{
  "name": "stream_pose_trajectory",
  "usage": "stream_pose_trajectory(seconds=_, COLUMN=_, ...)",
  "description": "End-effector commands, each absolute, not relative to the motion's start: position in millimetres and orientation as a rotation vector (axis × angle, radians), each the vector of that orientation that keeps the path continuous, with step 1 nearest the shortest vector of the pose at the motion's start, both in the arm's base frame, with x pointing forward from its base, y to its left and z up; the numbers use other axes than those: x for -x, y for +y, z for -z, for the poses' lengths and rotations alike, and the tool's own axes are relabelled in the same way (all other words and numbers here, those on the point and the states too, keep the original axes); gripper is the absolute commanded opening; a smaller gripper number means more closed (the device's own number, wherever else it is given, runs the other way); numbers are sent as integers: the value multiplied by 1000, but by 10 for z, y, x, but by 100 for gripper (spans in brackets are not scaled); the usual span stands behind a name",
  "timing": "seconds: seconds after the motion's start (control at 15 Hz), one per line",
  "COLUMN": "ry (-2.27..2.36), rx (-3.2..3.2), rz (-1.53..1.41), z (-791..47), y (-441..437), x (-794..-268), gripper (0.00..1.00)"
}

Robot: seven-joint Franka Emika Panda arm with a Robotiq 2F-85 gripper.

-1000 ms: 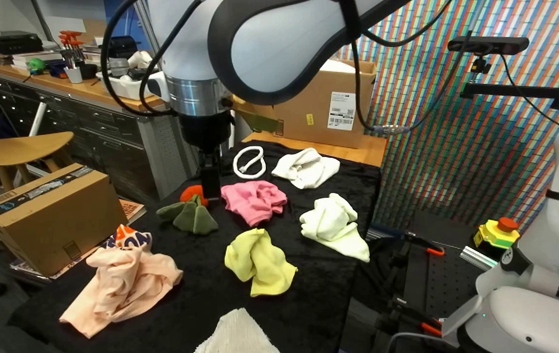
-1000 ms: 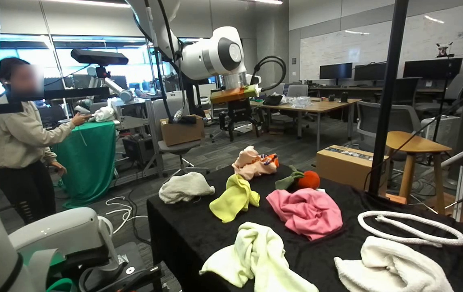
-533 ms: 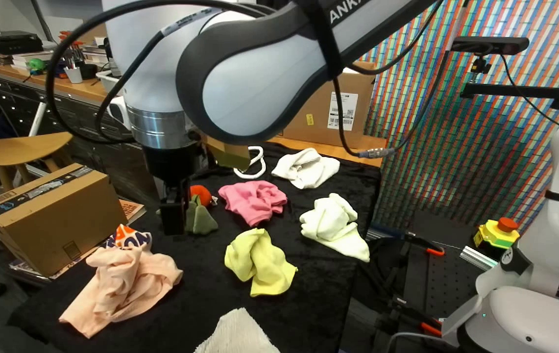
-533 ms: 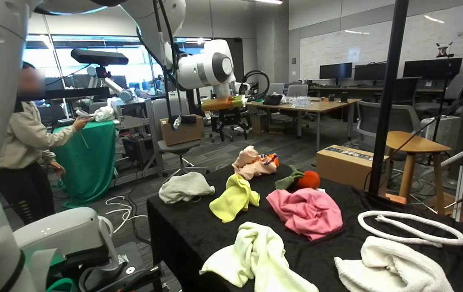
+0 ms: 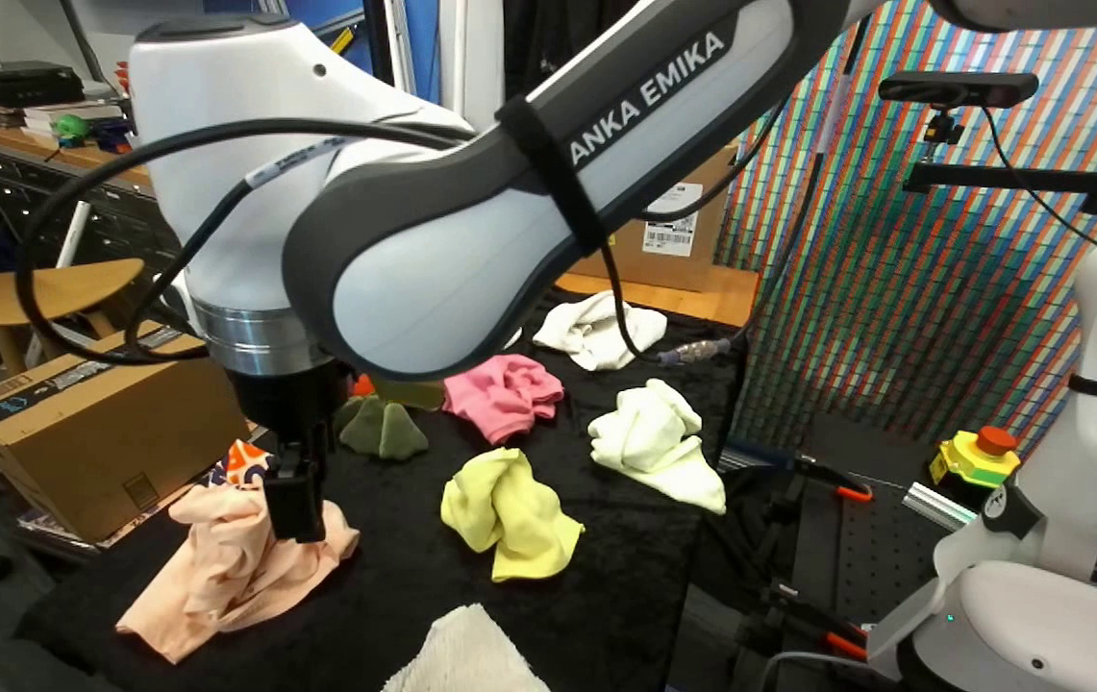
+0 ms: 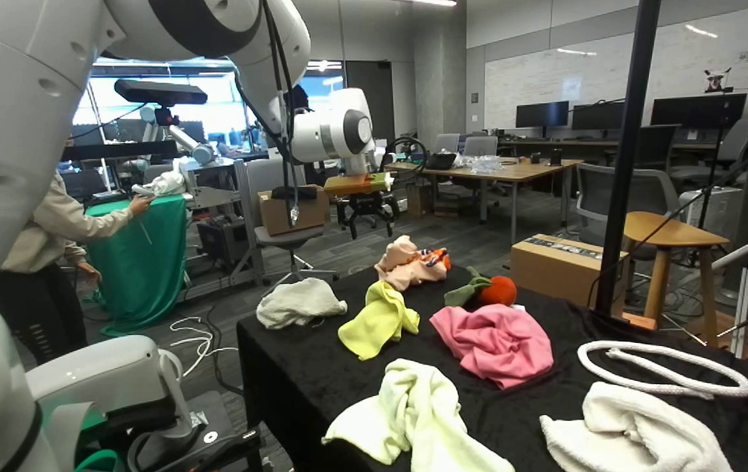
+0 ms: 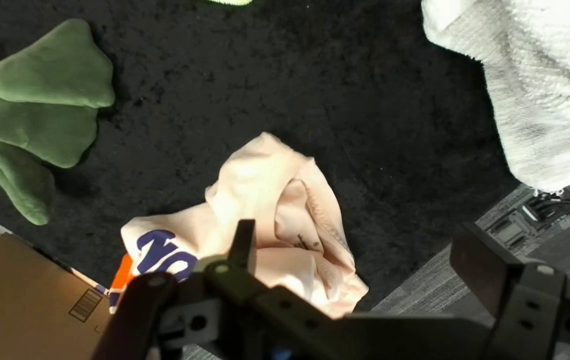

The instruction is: Put the things on the table in a single pile

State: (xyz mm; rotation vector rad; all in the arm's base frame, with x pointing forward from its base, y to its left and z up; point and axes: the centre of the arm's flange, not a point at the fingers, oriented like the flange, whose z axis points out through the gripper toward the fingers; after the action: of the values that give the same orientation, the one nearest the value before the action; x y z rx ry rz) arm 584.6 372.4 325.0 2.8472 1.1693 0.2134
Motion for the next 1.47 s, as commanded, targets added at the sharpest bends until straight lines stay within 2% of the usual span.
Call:
stream_pose_trajectory(seconds=0.0, ry=1148, rx=-2852, rz=-317, z=-3141, y=3967, x=-6104, gripper=100)
stream_pose_trajectory(seconds=0.47, ry=997, rx=-2928, rz=-534, z=-2893, y=3842, x=-6042, gripper=100)
stream_pose_trajectory(seconds=1.4, ry=906, rx=-2971, rz=-678, z=-2452, y=3493, x=-5982, gripper=100)
